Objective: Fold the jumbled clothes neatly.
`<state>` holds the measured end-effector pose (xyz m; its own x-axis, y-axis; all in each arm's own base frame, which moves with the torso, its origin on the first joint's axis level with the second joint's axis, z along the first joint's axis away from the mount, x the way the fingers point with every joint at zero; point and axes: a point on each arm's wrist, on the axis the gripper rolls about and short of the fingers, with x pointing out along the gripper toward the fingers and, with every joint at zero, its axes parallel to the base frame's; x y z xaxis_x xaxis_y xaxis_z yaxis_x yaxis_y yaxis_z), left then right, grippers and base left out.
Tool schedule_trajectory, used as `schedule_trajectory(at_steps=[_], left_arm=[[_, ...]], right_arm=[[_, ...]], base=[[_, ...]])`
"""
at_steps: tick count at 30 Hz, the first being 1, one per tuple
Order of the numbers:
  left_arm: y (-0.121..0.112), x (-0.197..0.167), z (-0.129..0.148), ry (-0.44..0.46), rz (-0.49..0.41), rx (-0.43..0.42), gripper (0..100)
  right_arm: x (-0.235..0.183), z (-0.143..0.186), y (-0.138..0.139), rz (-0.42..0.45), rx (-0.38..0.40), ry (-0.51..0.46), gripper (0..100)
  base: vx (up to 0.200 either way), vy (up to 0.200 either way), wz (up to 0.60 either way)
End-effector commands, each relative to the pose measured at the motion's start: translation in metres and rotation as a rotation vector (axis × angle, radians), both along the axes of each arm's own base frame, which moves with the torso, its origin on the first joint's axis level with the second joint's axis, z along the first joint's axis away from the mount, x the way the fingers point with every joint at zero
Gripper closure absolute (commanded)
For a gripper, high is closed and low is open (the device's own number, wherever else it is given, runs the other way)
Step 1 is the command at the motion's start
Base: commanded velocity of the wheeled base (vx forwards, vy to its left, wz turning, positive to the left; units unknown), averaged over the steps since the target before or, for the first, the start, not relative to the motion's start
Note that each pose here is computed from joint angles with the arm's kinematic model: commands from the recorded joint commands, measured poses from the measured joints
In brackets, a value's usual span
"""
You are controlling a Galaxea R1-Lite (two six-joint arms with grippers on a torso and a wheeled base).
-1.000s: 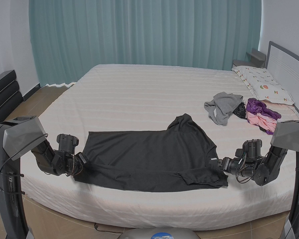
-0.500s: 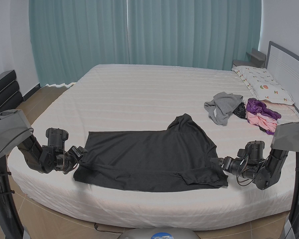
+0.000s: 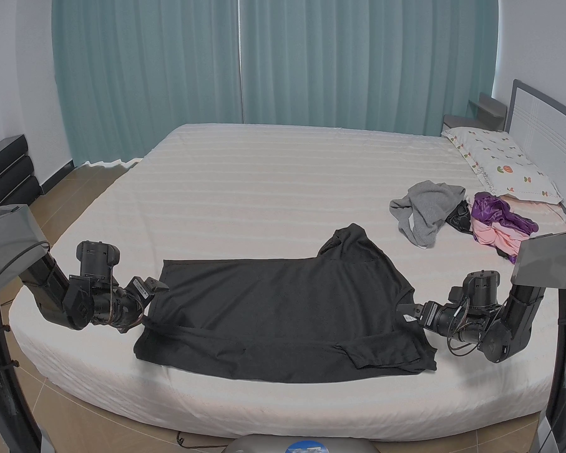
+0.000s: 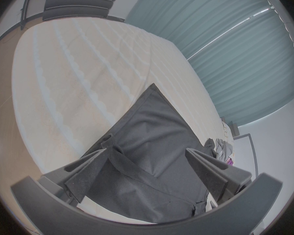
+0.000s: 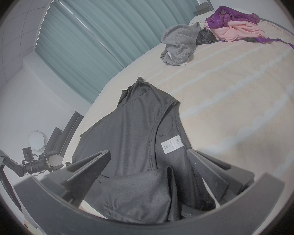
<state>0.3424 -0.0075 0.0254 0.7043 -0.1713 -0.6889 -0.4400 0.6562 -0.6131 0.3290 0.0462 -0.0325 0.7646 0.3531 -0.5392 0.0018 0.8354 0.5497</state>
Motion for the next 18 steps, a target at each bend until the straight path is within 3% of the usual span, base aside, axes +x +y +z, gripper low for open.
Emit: schedule_trajectory(at_steps=[1, 7, 18], left_arm=[[0.001, -0.007, -0.005, 0.034, -0.022, 0.011, 0], [-0.001, -0.015, -0.013, 0.093, -0.075, 0.058, 0], [-0.001, 0.008, -0.032, 0.111, -0.017, 0.127, 0]], right_arm=[[0.0, -0.001, 0.0, 0.001, 0.0, 0.005, 0], [-0.001, -0.001, 0.001, 0.002, 0.0, 0.006, 0], [-0.001, -0.001, 0.001, 0.003, -0.001, 0.006, 0]], base=[[0.0, 0.0, 0.0], [0.0, 0.0, 0.0], [0.0, 0.0, 0.0]])
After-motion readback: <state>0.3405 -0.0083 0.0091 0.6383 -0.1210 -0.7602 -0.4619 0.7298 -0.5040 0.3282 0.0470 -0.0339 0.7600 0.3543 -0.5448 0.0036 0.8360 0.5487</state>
